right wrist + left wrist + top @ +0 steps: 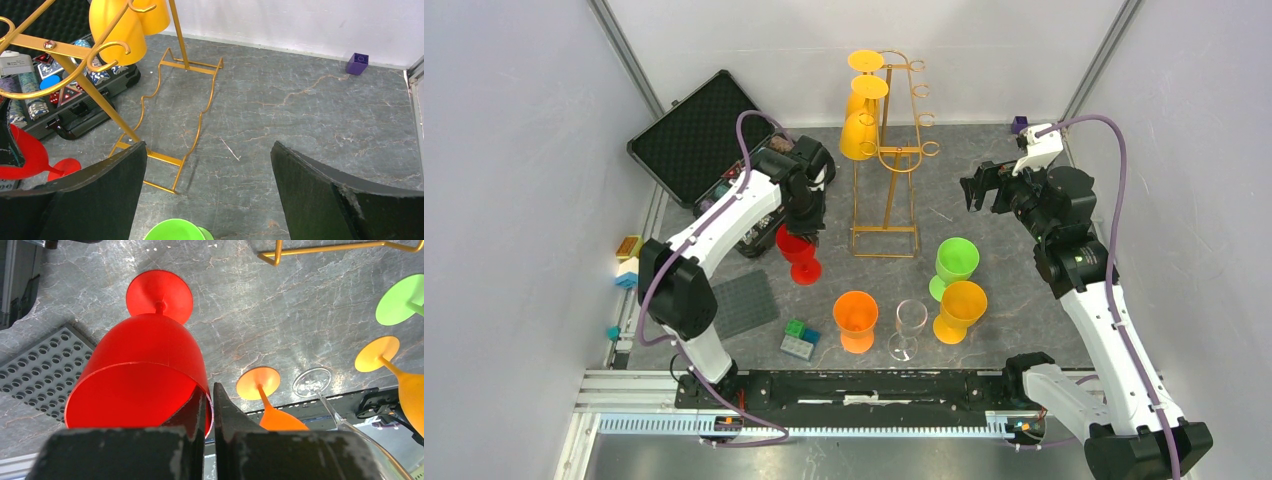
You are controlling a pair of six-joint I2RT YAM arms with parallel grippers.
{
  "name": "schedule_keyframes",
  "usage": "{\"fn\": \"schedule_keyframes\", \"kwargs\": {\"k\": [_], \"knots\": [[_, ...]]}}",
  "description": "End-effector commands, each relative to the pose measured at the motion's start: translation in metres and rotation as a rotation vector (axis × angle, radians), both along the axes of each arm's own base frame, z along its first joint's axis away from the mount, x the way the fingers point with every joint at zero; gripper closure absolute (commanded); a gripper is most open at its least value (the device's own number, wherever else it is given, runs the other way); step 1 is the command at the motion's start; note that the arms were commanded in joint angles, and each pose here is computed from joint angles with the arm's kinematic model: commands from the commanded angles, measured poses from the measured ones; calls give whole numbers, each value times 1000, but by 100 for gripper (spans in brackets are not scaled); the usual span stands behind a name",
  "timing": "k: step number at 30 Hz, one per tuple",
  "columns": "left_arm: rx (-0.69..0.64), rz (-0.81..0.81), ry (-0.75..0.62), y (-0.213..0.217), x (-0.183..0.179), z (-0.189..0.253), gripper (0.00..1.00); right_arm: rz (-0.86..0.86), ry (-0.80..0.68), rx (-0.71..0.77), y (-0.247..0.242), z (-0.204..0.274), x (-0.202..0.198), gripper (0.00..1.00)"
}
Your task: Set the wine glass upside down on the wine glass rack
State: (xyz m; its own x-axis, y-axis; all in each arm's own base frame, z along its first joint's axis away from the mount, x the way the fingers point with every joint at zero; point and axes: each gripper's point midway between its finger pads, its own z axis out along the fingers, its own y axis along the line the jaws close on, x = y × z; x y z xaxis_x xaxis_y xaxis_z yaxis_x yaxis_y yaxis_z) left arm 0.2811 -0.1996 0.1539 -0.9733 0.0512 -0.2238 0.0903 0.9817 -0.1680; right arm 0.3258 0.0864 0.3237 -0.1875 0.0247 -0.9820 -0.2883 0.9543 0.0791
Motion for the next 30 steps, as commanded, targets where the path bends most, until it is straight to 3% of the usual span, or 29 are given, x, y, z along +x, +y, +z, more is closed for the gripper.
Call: {"fn": "schedule_keyframes", "kwargs": {"k": [1, 9, 22, 30], "knots": [[15, -17, -121, 10, 8, 31, 98, -7, -73, 20, -1, 28, 1, 2], [-5, 9, -310, 18, 23, 101, 98, 4, -102, 56, 2, 46, 3, 2], [-102, 36, -756, 34, 42, 249, 98, 54, -156, 136, 15, 85, 2, 2], [-299, 63, -1006, 31, 32, 325, 98, 153, -179, 198, 34, 99, 2, 3]]}}
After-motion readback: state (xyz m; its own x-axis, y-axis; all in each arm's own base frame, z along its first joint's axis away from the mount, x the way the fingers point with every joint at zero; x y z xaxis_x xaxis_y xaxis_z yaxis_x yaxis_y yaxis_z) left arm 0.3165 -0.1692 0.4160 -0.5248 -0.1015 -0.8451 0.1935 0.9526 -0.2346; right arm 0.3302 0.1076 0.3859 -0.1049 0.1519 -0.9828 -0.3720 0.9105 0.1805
